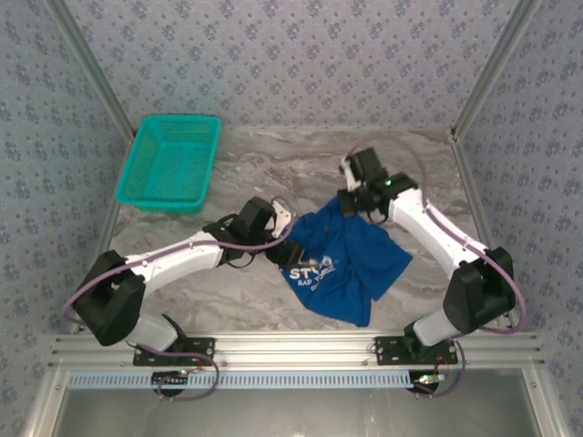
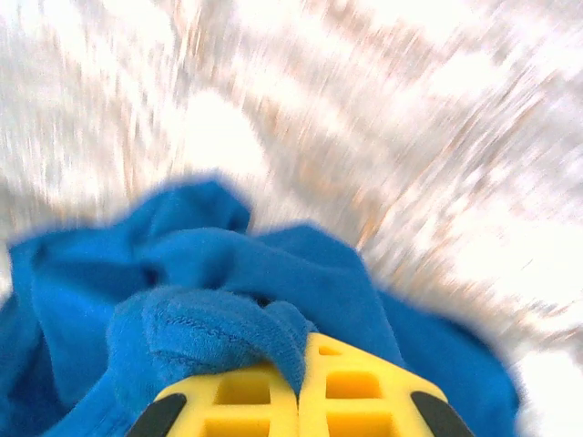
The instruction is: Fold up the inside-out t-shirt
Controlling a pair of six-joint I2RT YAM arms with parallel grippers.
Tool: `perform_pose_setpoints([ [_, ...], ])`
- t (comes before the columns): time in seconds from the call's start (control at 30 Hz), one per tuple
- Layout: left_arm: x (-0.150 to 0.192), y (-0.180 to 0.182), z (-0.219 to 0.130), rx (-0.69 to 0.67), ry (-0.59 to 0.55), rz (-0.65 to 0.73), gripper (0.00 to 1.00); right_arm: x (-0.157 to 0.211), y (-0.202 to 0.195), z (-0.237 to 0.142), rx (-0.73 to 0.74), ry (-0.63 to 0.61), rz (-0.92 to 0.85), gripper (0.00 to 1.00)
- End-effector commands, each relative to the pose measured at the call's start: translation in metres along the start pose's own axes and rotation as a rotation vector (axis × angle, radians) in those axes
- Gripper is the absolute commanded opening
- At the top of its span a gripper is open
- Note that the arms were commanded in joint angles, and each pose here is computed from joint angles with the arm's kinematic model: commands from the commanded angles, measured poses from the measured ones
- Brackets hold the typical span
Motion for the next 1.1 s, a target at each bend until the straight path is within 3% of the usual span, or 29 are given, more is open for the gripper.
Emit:
perform_pose_setpoints([
  [0.0, -0.026, 0.008, 0.003, -0.049, -0.075, 0.226, 0.78, -0.032, -0.017, 0.020, 0.071, -0.009, -0.011, 0.01],
  [0.1, -0.029, 0.018, 0.017, -0.090, -0.048, 0.298, 0.80, -0.056, -0.022, 0.040, 0.086, 0.008, 0.008, 0.30],
  [0.2, -0.037, 0.037, 0.031, -0.170, -0.015, 0.344, 0.81, -0.062, -0.013, 0.038, 0.081, 0.009, -0.010, 0.50],
  [0.33, -0.038, 0.064, 0.032, -0.225, 0.045, 0.283, 0.81, -0.031, 0.006, 0.007, 0.077, 0.017, -0.082, 0.57],
  [0.43, -0.035, 0.071, 0.016, -0.184, -0.024, 0.162, 0.82, 0.026, 0.027, -0.009, -0.023, 0.091, -0.096, 0.60],
  [0.57, -0.033, 0.107, 0.006, -0.137, -0.114, -0.120, 0.85, 0.103, 0.047, -0.001, -0.185, 0.191, -0.011, 0.63],
  [0.67, -0.039, 0.113, 0.024, -0.028, -0.109, -0.185, 0.85, 0.132, 0.064, 0.012, -0.257, 0.214, 0.048, 0.65],
  [0.83, -0.041, 0.119, 0.053, 0.090, 0.006, -0.241, 0.86, 0.174, 0.074, 0.025, -0.175, 0.293, 0.021, 0.76],
  [0.93, -0.046, 0.113, 0.066, 0.181, 0.021, -0.282, 0.87, 0.202, 0.071, 0.027, -0.103, 0.341, -0.015, 0.79],
  [1.07, -0.036, 0.109, 0.090, 0.263, 0.106, -0.343, 0.80, 0.229, 0.080, 0.037, -0.080, 0.379, -0.039, 0.82],
])
Point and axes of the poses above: each hand's point on the last joint's axis, 136 mm out from that joint toward the fingers, its own z axis out along the fingers, its own y axis along the line the jaws close on, x = y × z, the point moved 1 cm from there along -z, back along the fingers, and after that the axes turned 13 degrees about z, right-handed, at the moved point
